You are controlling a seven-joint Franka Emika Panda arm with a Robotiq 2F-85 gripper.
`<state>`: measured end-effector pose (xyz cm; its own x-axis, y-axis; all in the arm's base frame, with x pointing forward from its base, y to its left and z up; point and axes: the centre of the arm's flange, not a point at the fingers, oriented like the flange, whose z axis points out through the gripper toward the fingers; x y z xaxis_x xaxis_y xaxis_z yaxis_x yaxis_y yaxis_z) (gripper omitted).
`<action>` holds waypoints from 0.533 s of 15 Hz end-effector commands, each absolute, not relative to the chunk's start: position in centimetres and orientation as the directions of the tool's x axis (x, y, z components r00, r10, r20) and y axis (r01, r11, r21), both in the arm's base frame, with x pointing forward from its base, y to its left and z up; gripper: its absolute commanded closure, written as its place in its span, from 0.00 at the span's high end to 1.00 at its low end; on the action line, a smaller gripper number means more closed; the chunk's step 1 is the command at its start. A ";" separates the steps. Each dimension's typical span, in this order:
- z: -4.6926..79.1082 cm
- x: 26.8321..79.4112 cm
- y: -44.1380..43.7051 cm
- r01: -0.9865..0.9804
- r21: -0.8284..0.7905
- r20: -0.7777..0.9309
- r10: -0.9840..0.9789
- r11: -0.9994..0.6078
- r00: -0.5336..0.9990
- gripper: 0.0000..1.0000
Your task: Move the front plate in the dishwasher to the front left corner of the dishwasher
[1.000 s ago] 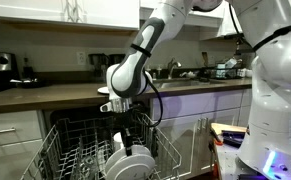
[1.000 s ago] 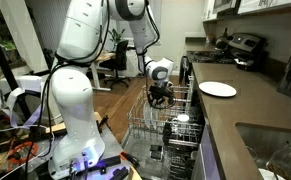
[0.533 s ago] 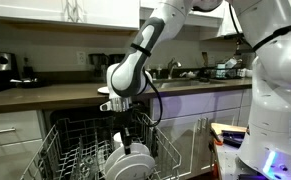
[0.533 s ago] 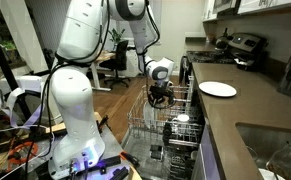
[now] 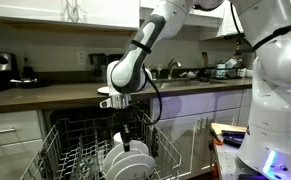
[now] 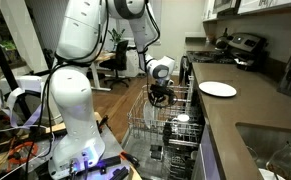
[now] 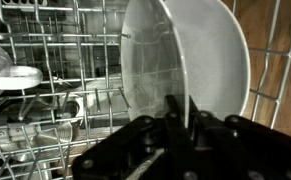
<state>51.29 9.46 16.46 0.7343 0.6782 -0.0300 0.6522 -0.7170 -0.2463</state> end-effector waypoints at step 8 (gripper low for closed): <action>20.8 49.8 11.5 0.645 -0.250 -0.044 0.674 -0.722 0.738 0.07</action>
<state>50.97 10.78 18.19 0.7251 0.6877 -0.0373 0.6587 -0.7083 -0.2538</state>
